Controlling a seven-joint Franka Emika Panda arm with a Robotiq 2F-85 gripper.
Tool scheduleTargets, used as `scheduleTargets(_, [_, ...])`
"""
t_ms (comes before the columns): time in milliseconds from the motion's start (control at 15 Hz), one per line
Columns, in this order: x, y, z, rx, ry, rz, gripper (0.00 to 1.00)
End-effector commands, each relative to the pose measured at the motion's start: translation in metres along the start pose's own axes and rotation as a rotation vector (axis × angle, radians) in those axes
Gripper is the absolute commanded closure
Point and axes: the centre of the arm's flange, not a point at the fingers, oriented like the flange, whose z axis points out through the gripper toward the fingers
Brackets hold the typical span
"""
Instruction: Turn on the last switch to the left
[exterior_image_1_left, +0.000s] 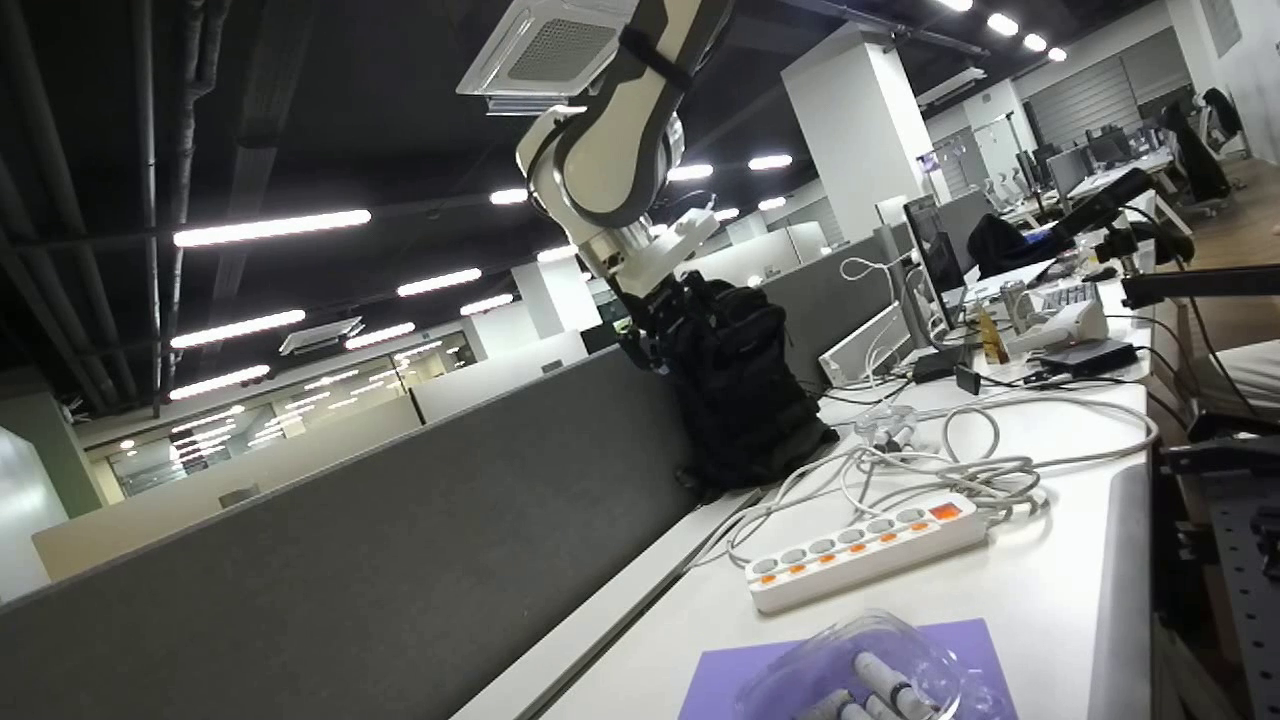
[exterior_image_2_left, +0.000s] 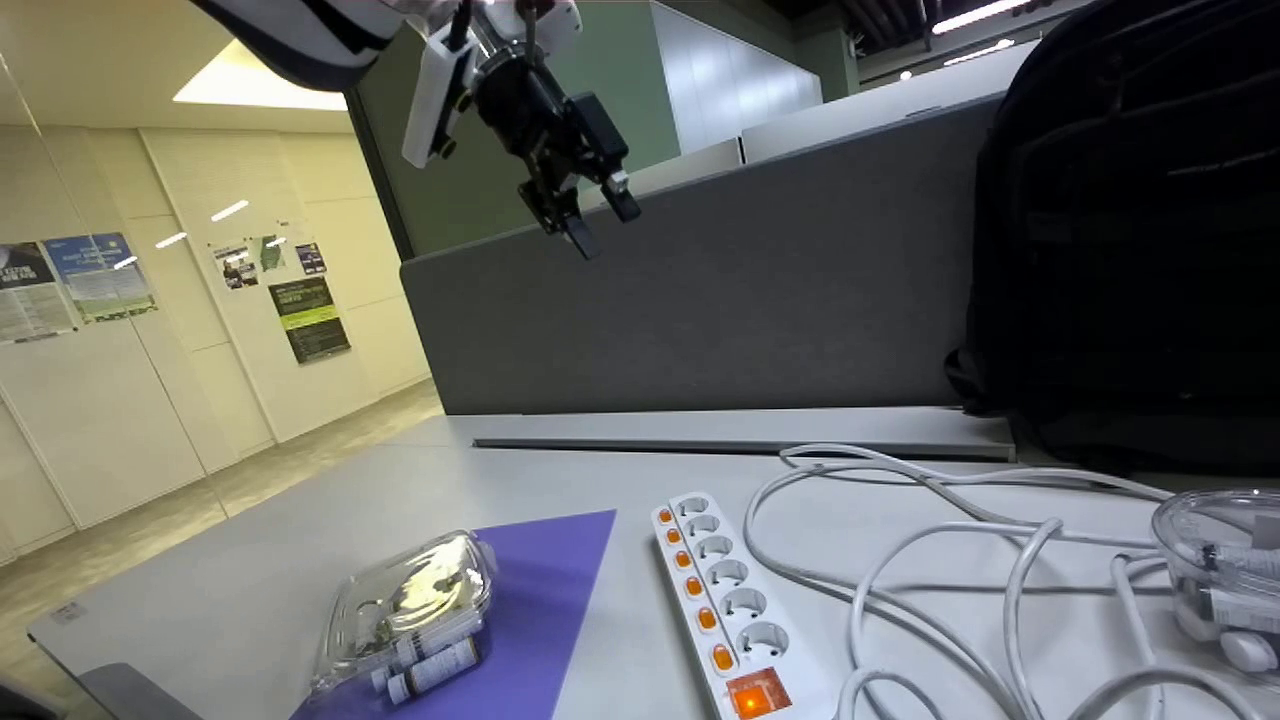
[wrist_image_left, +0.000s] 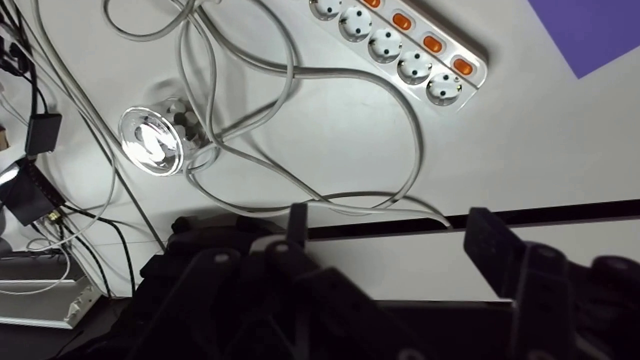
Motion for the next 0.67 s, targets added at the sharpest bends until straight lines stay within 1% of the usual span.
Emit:
scheduleTargets(0, [0.022, -0.017, 0.012, 0.015, 0.013, 0.016, 0.49])
scheduleTargets(133, [0.028, -0.026, 0.02, 0.04, 0.0, 0.006, 0.62])
scheduleTargets(200, [0.03, -0.03, 0.024, 0.053, -0.009, 0.005, 0.69])
scheduleTargets(333, [0.035, -0.041, 0.031, 0.067, -0.019, 0.006, 0.81])
scheduleTargets(467, [0.038, -0.052, 0.038, 0.068, -0.028, 0.004, 0.95])
scheduleTargets(533, [0.04, -0.058, 0.042, 0.067, -0.034, -0.002, 0.99])
scheduleTargets(600, [0.04, -0.064, 0.045, 0.068, -0.04, -0.007, 1.0])
